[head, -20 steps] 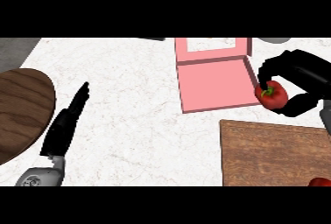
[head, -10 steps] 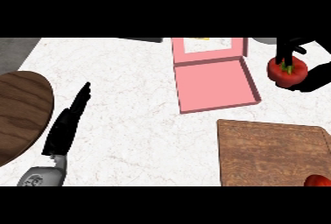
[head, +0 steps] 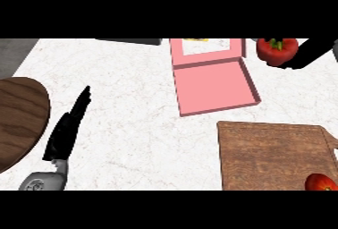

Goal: Pick the bell pepper from the cutting board and place it in the cardboard box

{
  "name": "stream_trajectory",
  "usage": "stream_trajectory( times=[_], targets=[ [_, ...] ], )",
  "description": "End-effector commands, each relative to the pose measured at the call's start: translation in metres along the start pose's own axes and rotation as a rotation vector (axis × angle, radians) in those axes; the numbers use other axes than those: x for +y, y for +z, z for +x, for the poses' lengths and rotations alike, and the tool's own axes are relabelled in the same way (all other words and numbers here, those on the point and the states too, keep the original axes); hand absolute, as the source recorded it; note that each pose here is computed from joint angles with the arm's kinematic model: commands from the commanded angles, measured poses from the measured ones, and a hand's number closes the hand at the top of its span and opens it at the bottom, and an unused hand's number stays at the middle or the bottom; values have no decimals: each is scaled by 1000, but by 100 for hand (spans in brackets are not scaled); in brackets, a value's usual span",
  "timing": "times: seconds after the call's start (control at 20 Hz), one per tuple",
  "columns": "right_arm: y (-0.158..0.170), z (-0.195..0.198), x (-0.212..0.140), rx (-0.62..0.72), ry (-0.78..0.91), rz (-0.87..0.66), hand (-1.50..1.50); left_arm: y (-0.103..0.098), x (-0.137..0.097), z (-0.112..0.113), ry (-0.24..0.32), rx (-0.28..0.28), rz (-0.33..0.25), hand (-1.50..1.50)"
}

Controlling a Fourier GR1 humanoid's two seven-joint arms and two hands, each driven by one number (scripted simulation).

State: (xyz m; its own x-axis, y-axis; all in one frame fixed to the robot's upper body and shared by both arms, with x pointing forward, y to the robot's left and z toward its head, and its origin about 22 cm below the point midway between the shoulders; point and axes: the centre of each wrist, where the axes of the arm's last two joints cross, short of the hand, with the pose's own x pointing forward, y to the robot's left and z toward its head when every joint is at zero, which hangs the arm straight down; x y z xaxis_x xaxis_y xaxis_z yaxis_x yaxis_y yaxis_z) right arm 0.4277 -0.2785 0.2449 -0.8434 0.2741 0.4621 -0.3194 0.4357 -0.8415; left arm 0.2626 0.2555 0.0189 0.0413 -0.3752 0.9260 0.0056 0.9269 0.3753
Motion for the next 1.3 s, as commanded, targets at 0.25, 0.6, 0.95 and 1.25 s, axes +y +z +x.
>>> stream_trajectory(
  times=[0.25,0.6,0.95,1.25],
  targets=[
    [-78,-5,38,-127,-120,260,150,-1,3,-2,17,30,31,0],
    [-110,-19,108,-64,-74,388,150,6,12,-1,14,50,45,0],
    [-124,-32,162,-2,-147,399,-150,15,13,-15,16,39,51,0],
    [-121,-39,162,-11,-364,263,-150,13,21,-6,12,46,52,0]
  ],
)
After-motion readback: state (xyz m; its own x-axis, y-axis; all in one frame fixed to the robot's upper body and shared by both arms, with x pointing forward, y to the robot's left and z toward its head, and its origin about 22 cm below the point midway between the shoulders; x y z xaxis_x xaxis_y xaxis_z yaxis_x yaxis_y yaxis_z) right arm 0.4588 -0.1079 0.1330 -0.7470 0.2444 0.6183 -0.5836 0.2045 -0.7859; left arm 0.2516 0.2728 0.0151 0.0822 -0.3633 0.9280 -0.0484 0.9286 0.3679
